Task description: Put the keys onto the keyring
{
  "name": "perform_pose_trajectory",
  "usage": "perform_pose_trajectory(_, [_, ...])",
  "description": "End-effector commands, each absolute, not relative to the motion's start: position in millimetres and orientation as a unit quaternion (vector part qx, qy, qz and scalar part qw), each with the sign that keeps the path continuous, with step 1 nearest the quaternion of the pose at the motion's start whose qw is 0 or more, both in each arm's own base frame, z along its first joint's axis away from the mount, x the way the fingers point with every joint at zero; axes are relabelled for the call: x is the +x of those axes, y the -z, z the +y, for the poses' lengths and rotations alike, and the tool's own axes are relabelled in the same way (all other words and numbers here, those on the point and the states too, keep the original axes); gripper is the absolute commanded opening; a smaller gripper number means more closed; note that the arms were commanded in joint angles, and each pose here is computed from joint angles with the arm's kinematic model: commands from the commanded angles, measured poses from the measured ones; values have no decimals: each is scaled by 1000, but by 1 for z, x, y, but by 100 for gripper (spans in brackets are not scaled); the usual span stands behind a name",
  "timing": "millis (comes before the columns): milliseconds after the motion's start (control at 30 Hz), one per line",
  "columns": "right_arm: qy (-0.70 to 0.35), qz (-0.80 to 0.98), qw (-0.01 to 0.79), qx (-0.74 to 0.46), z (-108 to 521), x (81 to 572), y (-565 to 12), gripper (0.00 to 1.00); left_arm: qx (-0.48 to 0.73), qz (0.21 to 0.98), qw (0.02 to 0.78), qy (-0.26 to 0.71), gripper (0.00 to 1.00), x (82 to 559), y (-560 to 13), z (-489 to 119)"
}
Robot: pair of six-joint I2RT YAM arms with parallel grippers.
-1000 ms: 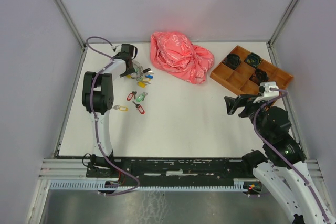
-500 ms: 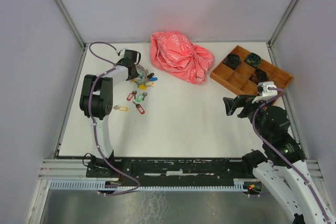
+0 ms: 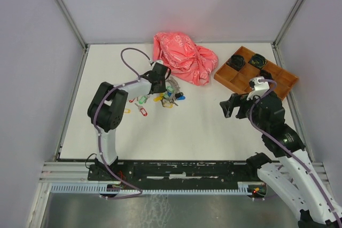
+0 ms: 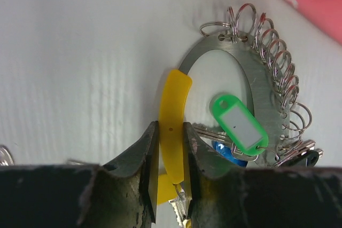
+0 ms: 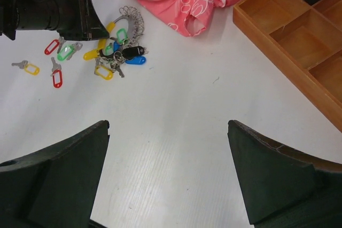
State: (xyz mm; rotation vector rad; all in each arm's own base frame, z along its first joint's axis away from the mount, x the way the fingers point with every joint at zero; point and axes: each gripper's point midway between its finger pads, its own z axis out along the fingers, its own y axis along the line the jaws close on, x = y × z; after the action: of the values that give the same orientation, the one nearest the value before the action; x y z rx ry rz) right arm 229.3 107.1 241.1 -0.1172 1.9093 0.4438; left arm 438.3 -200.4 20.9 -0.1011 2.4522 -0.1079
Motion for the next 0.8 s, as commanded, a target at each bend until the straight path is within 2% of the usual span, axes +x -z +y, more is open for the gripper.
perform_pose_trajectory(0, [-226,806,541,-76,125,225,-250,100,0,952,296,82,13,382,-18,-239])
perform_pose_trajectory(200, [-262,831,477,-112,150,228,-222,100,52,939,333,63,11,334,-39,-255])
perform_pose_trajectory(367, [-314,840,423,-132,178,231,-201,99,87,911,402,2,9,310,-65,-252])
perform_pose_trajectory(600, [-320,851,396,-130,189,240,-169,97,145,845,509,-72,5,289,-103,-253])
perform_pose_trajectory(767, [-333,853,380,-129,200,246,-154,94,159,801,573,-66,5,279,-130,-259])
